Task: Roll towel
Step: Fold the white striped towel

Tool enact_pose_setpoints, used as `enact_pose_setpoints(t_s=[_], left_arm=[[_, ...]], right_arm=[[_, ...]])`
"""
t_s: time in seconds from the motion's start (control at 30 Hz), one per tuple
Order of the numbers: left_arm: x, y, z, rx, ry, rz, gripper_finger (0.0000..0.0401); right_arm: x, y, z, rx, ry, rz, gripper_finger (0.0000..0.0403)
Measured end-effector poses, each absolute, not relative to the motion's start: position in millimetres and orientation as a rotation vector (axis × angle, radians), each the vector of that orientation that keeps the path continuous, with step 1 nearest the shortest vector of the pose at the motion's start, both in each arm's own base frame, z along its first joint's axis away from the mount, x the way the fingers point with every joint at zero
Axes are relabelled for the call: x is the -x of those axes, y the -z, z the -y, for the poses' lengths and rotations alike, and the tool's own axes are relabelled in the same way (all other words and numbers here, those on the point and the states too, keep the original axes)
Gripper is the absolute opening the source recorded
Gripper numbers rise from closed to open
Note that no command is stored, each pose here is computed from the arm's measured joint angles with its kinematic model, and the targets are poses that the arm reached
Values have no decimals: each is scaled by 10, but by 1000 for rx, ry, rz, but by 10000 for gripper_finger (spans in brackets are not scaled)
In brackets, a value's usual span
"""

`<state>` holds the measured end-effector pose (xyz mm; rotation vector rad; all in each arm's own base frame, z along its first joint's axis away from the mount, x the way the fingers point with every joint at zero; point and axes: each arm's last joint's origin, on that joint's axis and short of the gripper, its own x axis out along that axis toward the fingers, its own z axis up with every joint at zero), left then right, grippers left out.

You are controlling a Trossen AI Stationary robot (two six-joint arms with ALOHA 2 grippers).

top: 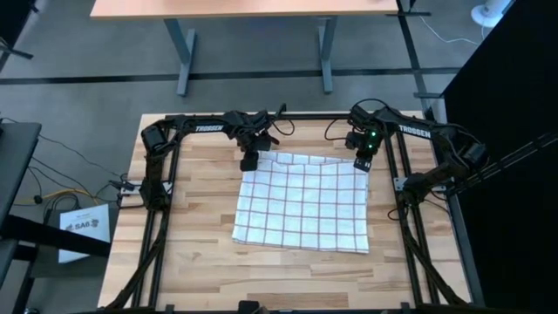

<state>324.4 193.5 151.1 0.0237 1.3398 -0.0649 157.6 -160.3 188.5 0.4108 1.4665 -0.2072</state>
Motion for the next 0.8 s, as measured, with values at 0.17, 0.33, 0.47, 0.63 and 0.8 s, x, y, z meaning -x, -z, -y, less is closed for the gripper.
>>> enact_pose_setpoints(t_s=[0.17,0.33,0.47,0.63,0.8], left_arm=[[-3247,-1452,-1927,-32,97,-1365,133],[-3241,-1456,-1921,-41,93,-1377,100],[-3242,-1485,-1923,-32,94,-1387,41],[-3230,-1507,-1919,-16,92,-1410,6],[-3186,-1517,-1899,7,90,-1457,11]], right_arm=[[-1577,-1885,1605,-410,208,-1466,0],[-1578,-1884,1606,-407,209,-1466,0],[-1579,-1884,1607,-404,208,-1464,0],[-1578,-1885,1606,-406,208,-1466,0],[-1568,-1885,1594,-418,203,-1477,0]])
